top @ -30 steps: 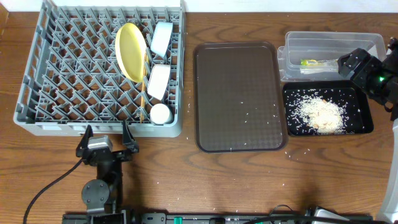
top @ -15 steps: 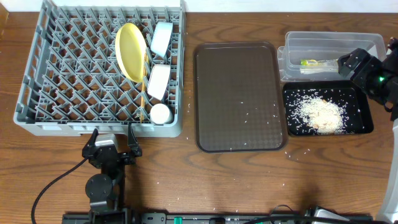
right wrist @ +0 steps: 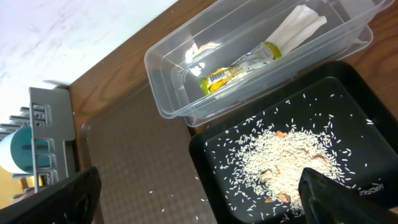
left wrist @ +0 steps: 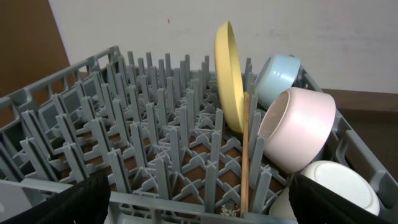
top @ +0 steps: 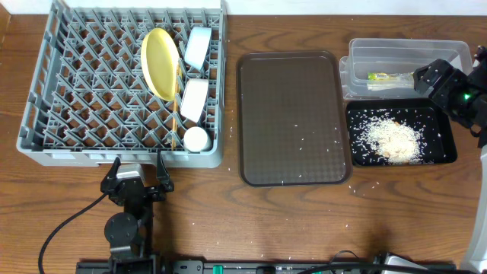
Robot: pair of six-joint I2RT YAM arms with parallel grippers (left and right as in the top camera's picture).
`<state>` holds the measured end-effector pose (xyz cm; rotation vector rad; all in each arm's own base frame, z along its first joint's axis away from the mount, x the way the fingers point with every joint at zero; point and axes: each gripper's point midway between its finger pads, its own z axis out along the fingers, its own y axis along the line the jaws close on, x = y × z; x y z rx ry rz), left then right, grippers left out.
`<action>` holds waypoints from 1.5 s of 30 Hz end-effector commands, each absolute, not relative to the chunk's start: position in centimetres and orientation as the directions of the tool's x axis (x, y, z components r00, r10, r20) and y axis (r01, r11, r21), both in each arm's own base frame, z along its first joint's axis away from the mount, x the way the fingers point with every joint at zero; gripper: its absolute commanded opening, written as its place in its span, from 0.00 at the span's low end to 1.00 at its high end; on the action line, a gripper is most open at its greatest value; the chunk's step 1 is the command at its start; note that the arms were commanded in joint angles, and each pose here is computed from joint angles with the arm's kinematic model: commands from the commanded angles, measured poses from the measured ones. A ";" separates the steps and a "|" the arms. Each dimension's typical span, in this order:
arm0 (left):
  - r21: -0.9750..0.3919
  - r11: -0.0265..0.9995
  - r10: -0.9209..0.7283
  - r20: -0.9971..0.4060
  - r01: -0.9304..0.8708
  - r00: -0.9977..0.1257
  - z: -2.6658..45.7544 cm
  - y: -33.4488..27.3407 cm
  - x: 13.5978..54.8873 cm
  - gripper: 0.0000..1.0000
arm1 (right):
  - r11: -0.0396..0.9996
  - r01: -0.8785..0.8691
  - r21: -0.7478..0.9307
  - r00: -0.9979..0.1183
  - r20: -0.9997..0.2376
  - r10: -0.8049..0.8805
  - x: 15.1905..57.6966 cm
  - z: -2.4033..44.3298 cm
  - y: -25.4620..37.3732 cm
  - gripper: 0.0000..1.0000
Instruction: Sort waste into correct bins and load items into the dishwasher
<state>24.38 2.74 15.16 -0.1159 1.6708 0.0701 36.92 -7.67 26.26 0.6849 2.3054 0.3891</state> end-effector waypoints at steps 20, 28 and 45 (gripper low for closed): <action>-0.007 0.991 -0.028 -0.988 -0.134 -0.152 13.7 3.1 24.2 0.93 | 0.814 0.364 0.453 -0.613 -0.541 0.575 37.1 26.7 -7.8 0.99; -0.007 0.991 -0.028 -0.988 -0.134 -0.152 13.7 3.1 24.2 0.93 | 0.854 0.361 0.374 -0.613 -0.595 0.520 35.0 28.0 -6.1 0.99; -0.007 0.991 -0.028 -0.988 -0.134 -0.152 13.7 3.1 24.2 0.93 | 0.977 0.194 0.091 -0.370 -0.916 0.159 28.7 26.3 -2.1 0.99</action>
